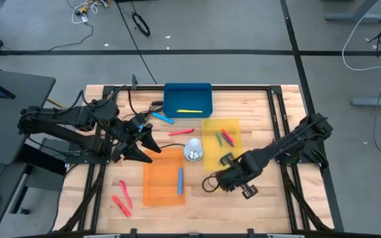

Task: Pick & Place Markers
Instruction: Put the yellow pen into the blue bin

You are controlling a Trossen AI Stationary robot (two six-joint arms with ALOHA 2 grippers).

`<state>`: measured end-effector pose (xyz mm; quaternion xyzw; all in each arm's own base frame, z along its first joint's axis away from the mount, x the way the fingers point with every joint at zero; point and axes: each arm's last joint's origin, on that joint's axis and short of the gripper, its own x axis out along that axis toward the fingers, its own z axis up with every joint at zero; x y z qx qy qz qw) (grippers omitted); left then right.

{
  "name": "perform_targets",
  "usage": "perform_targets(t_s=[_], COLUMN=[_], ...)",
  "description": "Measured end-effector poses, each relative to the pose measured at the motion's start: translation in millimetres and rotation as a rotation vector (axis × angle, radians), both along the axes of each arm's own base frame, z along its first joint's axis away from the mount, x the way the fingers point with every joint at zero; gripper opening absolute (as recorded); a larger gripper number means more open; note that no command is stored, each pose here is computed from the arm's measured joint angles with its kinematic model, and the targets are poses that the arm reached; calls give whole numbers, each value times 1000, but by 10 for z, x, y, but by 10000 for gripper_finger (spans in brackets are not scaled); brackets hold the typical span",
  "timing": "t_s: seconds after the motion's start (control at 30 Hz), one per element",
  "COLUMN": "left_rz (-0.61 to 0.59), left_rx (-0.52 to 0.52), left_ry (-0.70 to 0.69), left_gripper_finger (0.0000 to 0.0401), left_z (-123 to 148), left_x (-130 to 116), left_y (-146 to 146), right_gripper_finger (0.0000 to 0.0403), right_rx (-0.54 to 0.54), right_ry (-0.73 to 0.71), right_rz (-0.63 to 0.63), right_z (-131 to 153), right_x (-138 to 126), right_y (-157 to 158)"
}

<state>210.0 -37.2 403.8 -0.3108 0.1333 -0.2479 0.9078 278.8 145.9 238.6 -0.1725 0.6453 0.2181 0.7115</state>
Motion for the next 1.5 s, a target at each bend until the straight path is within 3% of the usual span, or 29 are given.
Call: perform_targets(t_s=[0.17,0.63,1.03,1.5], left_rz=[0,0,0,0], left_rx=[0,0,0,0], left_ry=[0,0,0,-1], left_gripper_finger=[287,287,287,287], left_z=[1,0,0,2], left_x=[0,0,0,-2], left_y=[0,0,0,0], right_gripper_finger=[6,9,11,11], right_rx=[-30,62,78,80], right_ry=[76,33,100,75], right_rz=[-129,-540,-584,-647], right_z=[265,992,1061,1040], right_x=[-13,127,141,433], right_y=[-111,-465,-614,-1297])
